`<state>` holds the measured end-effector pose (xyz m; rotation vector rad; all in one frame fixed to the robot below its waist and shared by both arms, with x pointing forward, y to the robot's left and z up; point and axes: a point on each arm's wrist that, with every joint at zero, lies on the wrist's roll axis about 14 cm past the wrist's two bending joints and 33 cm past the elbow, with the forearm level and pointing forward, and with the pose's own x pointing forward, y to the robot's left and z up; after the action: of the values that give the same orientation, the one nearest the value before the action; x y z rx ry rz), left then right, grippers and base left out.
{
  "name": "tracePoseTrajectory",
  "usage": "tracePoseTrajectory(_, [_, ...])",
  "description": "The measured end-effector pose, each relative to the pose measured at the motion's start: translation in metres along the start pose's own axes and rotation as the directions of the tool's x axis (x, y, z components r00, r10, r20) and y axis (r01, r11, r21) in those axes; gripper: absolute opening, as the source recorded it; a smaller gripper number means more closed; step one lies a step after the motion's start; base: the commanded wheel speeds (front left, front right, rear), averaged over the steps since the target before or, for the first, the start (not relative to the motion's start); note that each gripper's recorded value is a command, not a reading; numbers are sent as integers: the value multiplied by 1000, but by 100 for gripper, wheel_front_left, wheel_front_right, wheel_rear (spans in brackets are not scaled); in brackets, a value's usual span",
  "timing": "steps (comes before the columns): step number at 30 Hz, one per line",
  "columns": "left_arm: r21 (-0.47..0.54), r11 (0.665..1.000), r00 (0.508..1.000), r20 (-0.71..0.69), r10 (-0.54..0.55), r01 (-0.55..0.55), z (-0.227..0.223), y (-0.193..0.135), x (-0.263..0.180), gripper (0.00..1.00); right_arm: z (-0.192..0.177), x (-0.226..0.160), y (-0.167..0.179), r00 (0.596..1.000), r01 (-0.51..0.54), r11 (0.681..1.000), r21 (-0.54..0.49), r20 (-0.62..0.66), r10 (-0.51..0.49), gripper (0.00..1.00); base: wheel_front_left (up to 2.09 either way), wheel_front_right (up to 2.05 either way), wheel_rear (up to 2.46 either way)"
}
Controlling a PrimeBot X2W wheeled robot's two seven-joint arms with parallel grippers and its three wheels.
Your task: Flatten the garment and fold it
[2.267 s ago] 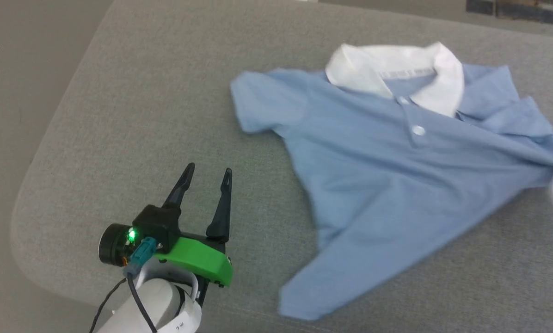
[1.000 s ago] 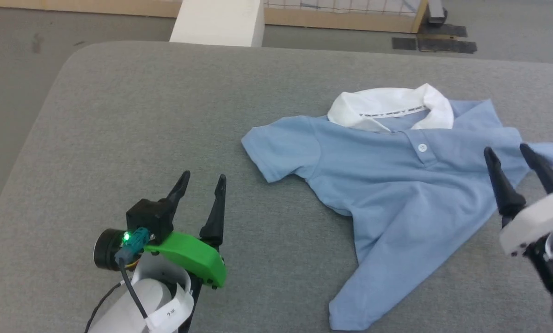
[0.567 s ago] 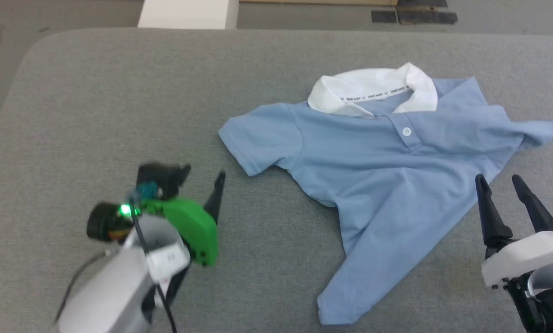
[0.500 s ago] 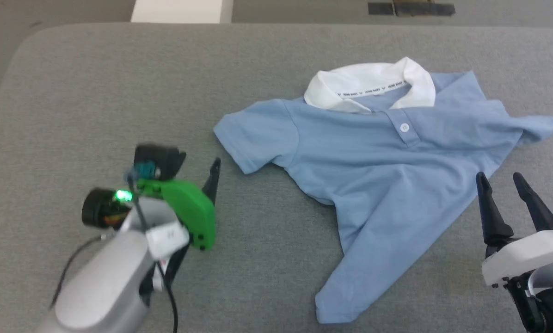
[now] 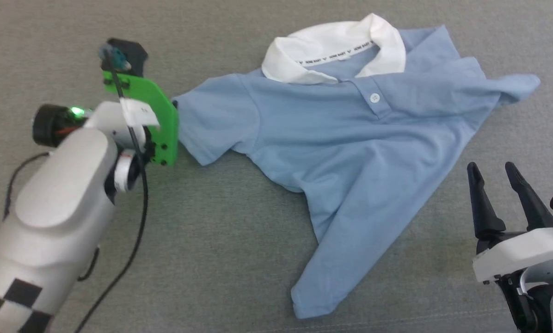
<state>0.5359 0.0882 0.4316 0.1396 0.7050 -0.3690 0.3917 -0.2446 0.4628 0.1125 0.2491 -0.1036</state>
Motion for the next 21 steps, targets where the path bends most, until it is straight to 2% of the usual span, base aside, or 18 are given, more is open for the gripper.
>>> tracePoseTrajectory(5, [7, 1000, 997, -80, 11, -10, -8, 5, 25, 100, -8, -1, -8, 999, 30, 1000, -3, -20, -30, 100, 0, 0, 0])
tracePoseTrajectory(9, [16, 999, 981, -189, -44, 48, -31, -6, 41, 100, -14, -4, -15, 998, 59, 998, -9, -32, -59, 100, 0, 0, 0])
tracePoseTrajectory(17, [-5, 996, 970, -230, -84, 85, -37, -14, 37, 100, -17, -3, -13, 998, 57, 998, -4, -36, -57, 100, 0, 0, 0])
tracePoseTrajectory(18, [-11, 996, 969, -231, -90, 90, -37, -16, 36, 40, -17, -3, -12, 998, 55, 998, -5, -36, -55, 100, 0, 0, 0])
tracePoseTrajectory(19, [-14, 995, 969, -228, -95, 95, -38, -17, 35, 0, -17, -2, -11, 998, 52, 999, -4, -36, -53, 100, 0, 0, 0])
tracePoseTrajectory(21, [-21, 995, 973, -207, -100, 98, -37, -19, 32, 0, -17, -2, -10, 998, 48, 999, -2, -35, -48, 100, 0, 0, 0])
